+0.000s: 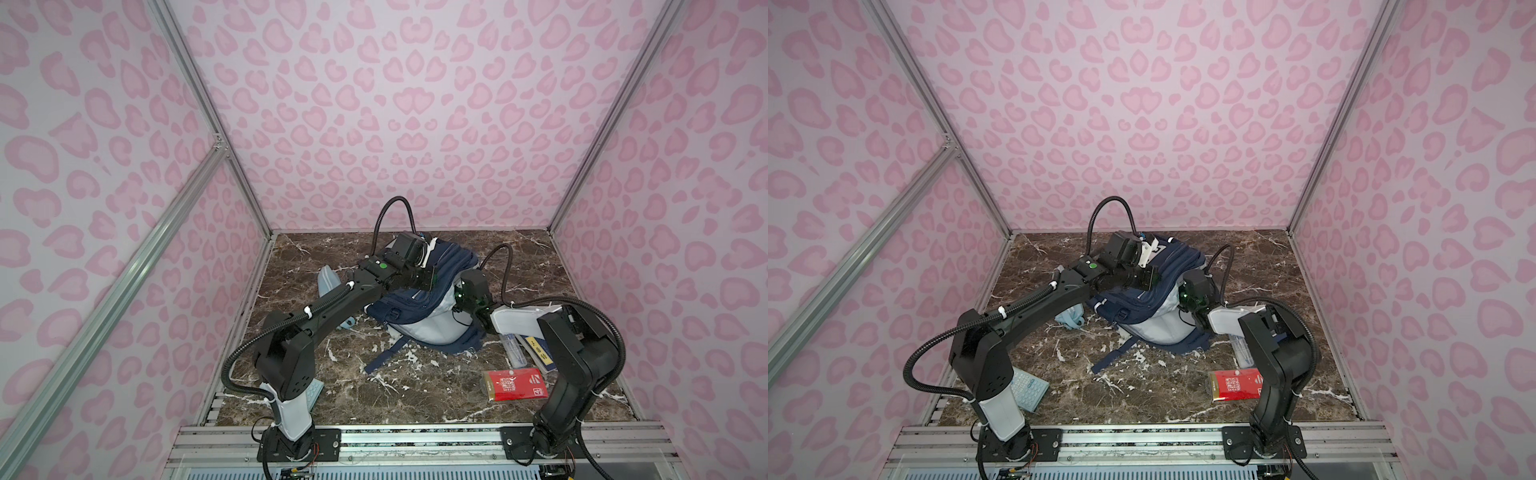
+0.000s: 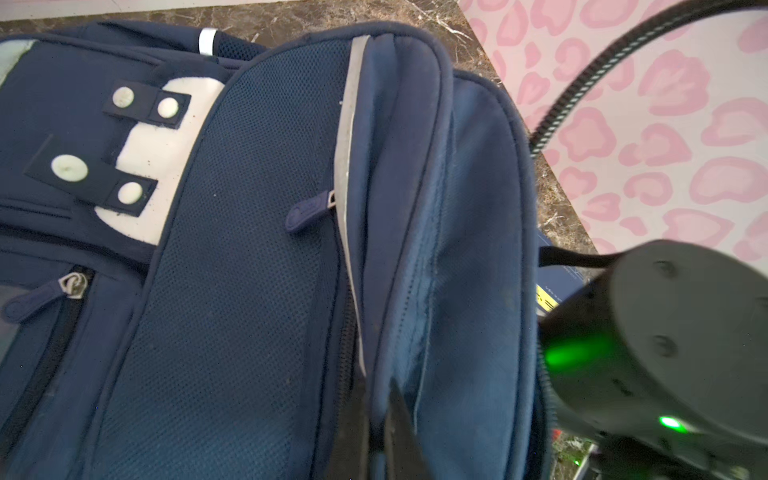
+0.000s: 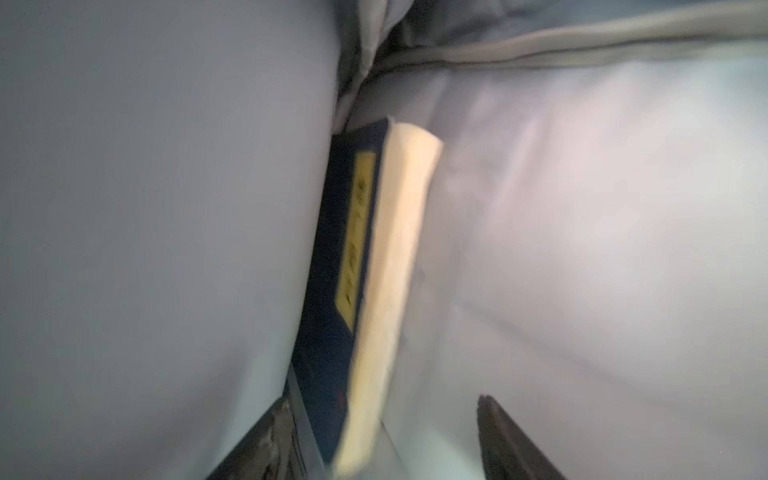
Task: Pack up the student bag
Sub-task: 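Release the book and move the right gripper toward the second blue book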
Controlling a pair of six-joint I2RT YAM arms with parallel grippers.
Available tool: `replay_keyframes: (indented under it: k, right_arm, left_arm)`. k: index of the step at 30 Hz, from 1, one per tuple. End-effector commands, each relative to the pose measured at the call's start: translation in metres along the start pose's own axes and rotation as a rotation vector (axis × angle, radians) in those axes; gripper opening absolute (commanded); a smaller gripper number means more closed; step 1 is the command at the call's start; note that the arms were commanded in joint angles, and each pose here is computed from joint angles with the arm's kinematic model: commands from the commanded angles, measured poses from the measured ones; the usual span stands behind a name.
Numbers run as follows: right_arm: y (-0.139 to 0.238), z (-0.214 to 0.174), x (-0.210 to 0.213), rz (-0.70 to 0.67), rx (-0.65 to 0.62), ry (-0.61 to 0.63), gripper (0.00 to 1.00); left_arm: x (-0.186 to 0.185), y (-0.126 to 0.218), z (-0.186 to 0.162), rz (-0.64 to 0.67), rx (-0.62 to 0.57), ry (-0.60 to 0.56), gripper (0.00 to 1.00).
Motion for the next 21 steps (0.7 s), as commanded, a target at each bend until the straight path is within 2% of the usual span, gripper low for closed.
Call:
replay_keyframes:
  k: [1, 8, 11, 12, 13, 14, 15, 16, 18, 19, 20, 21]
  right_arm:
    - [0.027, -0.019, -0.018, -0.09, 0.09, 0.1, 0.7]
    - [0.1, -0.035, -0.022, -0.177, 0.163, 0.29, 0.63]
    - [0.126, -0.033, -0.018, -0.208, 0.153, 0.369, 0.65]
    - [0.134, -0.031, -0.018, -0.242, 0.137, 0.389, 0.67]
    - [0.142, -0.028, -0.018, -0.282, 0.127, 0.401, 0.78]
    - [0.148, -0.023, -0.02, -0.328, 0.12, 0.398, 0.82]
    - [0.154, -0.019, -0.023, -0.373, 0.117, 0.387, 0.94]
    - [0.16, -0.014, -0.027, -0.411, 0.112, 0.375, 0.98]
    - [0.169, -0.005, -0.035, -0.455, 0.096, 0.326, 0.98]
    - [0.173, 0.0, -0.041, -0.472, 0.082, 0.293, 0.98]
    - [0.177, 0.005, -0.046, -0.486, 0.068, 0.265, 0.98]
    - [0.183, 0.011, -0.051, -0.505, 0.045, 0.236, 0.98]
  left_arm:
    - [0.001, -0.005, 0.008, 0.0, -0.089, 0.003, 0.03]
    - [0.011, -0.022, -0.009, 0.011, -0.054, 0.026, 0.03]
    - [0.014, -0.03, -0.02, 0.016, -0.043, 0.037, 0.03]
    - [0.015, -0.032, -0.023, 0.021, -0.039, 0.04, 0.03]
    - [0.017, -0.034, -0.026, 0.027, -0.035, 0.041, 0.03]
    - [0.018, -0.035, -0.028, 0.036, -0.033, 0.041, 0.03]
    - [0.02, -0.036, -0.03, 0.049, -0.032, 0.042, 0.03]
    - [0.021, -0.037, -0.031, 0.06, -0.032, 0.043, 0.03]
    - [0.023, -0.038, -0.032, 0.079, -0.028, 0.04, 0.04]
    - [0.022, -0.039, -0.033, 0.079, -0.025, 0.043, 0.07]
    - [0.022, -0.041, -0.033, 0.078, -0.024, 0.044, 0.17]
    - [0.02, -0.04, -0.033, 0.087, -0.031, 0.042, 0.32]
Point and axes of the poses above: each gripper's point midway between its finger pads, its own y axis back along the fingers, its own x axis along the line the jaws close on, z = x × y, the point moved 10 cm from there along y, back along the fingers
